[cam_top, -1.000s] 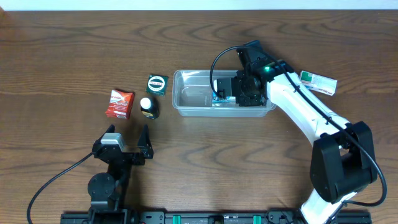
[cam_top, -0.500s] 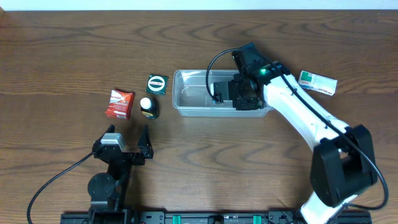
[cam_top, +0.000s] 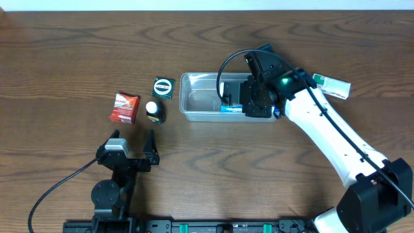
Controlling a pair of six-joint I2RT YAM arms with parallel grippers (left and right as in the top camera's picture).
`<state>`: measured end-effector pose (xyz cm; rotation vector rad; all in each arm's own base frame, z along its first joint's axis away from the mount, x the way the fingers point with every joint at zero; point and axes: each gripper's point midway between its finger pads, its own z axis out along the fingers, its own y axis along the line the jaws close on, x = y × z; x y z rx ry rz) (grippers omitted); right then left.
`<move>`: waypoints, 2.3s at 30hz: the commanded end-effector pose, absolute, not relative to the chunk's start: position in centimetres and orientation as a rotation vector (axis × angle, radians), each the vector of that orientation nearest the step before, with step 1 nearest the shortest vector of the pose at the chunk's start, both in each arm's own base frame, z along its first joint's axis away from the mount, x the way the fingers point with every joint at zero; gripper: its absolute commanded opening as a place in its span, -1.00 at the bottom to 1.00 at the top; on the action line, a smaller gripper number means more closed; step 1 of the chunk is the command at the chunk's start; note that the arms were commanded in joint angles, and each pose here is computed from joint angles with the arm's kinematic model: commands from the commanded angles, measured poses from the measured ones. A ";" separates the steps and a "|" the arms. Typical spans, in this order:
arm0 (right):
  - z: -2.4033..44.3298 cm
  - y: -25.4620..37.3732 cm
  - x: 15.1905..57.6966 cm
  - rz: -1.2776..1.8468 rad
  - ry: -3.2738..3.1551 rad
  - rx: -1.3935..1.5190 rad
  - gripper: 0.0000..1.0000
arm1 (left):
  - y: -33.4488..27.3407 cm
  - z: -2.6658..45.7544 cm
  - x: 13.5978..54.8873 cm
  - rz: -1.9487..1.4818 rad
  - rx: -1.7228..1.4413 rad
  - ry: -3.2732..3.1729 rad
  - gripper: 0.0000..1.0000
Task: Pack container
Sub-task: 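Lower the blue box upright into the container and release it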
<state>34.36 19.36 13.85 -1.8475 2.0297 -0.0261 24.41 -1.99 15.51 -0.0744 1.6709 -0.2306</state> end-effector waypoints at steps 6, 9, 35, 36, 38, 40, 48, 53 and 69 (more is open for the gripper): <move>14.1 19.7 33.8 0.136 2.436 -1.288 -0.41 | -1.9 14.0 24.4 -0.214 -0.064 1.714 0.96; 14.2 19.8 33.8 0.191 2.550 -1.054 -0.80 | -1.9 14.0 24.4 -0.214 -0.064 1.714 0.96; 11.0 19.8 33.9 0.318 2.767 -0.409 -0.97 | -1.9 14.0 24.4 -0.214 -0.064 1.714 0.96; 10.7 19.7 33.8 0.317 2.768 -0.408 -0.97 | -1.9 14.0 24.4 -0.214 -0.064 1.714 0.96; 10.1 19.7 33.7 0.317 2.769 -0.409 -0.97 | -1.9 14.0 24.4 -0.214 -0.064 1.714 0.96; 9.3 19.4 33.6 0.309 2.771 -0.405 -0.97 | -1.9 14.0 24.4 -0.214 -0.064 1.714 0.96; 7.3 18.2 33.6 0.246 2.769 -0.374 -0.97 | -1.9 14.0 24.4 -0.214 -0.064 1.714 0.96; 6.8 17.4 34.0 0.193 2.756 -0.356 -0.98 | -1.9 14.0 24.4 -0.214 -0.064 1.714 0.96; 7.9 17.3 36.0 0.159 2.671 -0.351 -0.97 | -1.9 14.0 24.4 -0.214 -0.064 1.714 0.96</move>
